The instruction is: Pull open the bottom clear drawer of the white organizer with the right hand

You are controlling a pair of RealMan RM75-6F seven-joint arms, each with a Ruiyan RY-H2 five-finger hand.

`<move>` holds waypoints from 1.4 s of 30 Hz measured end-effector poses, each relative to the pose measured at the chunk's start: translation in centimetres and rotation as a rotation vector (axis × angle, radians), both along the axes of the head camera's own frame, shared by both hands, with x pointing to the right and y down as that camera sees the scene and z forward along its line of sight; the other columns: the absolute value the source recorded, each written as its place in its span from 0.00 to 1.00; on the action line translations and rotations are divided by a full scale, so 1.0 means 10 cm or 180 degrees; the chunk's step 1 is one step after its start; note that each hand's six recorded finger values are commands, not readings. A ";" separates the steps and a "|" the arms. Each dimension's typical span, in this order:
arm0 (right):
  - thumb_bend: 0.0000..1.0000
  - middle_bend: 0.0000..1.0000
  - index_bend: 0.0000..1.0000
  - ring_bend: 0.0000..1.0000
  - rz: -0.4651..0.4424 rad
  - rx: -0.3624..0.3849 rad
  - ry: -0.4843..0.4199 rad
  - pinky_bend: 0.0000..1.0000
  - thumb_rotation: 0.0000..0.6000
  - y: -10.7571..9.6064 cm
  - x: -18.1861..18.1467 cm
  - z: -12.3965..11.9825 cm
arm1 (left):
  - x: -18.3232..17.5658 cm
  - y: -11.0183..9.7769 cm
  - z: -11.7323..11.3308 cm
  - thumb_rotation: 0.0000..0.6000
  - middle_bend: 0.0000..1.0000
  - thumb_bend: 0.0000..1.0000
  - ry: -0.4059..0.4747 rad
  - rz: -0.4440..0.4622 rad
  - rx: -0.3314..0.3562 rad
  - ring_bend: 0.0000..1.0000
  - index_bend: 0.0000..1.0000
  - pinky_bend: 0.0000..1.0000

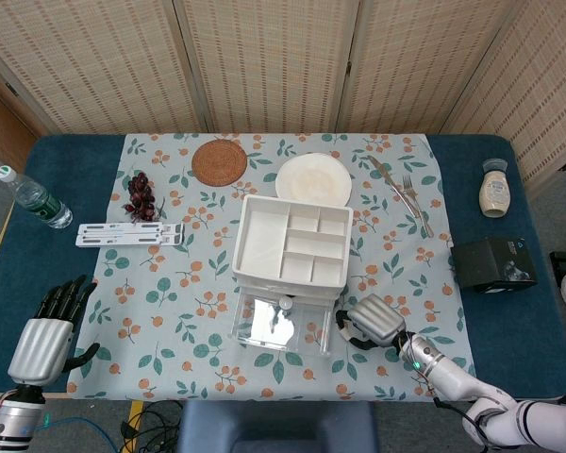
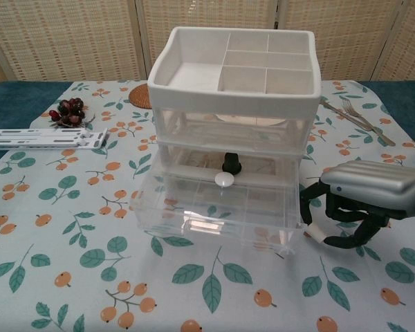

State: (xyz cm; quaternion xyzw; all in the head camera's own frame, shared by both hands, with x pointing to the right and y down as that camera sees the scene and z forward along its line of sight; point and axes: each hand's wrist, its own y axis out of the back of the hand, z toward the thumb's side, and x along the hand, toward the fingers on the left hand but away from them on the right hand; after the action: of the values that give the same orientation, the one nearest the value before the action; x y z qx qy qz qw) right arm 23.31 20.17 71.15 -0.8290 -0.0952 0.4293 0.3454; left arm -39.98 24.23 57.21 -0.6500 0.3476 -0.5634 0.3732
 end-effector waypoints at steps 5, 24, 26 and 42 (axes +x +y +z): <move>0.35 0.97 0.26 1.00 0.0008 -0.0012 0.0000 1.00 1.00 0.02 0.01 0.01 | 0.00 0.00 -0.01 1.00 0.00 0.20 0.0000 -0.0002 0.0009 0.05 0.02 0.09; 0.36 0.90 0.21 1.00 0.0099 0.0469 -0.0038 1.00 1.00 -0.17 0.30 -0.51 | -0.02 -0.03 -0.03 1.00 0.00 0.20 0.0006 0.0001 0.0041 0.05 0.03 0.09; 0.36 0.90 0.24 1.00 0.0159 0.0588 -0.0017 1.00 1.00 -0.20 0.39 -0.64 | -0.02 -0.03 -0.03 1.00 0.00 0.20 0.0006 -0.0002 0.0041 0.05 0.03 0.09; 0.36 0.52 0.25 0.47 0.1179 0.1396 0.0347 0.62 1.00 -0.21 1.33 -1.43 | 0.04 -0.11 0.02 1.00 0.00 0.20 0.0087 -0.0005 0.0079 0.05 0.02 0.09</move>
State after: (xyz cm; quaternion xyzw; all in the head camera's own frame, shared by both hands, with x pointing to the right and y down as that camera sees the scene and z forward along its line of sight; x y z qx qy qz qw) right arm 36.60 18.06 56.83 -0.6788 -0.3168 0.4981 0.4368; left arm -39.57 23.13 57.39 -0.6527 0.3602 -0.5504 0.3761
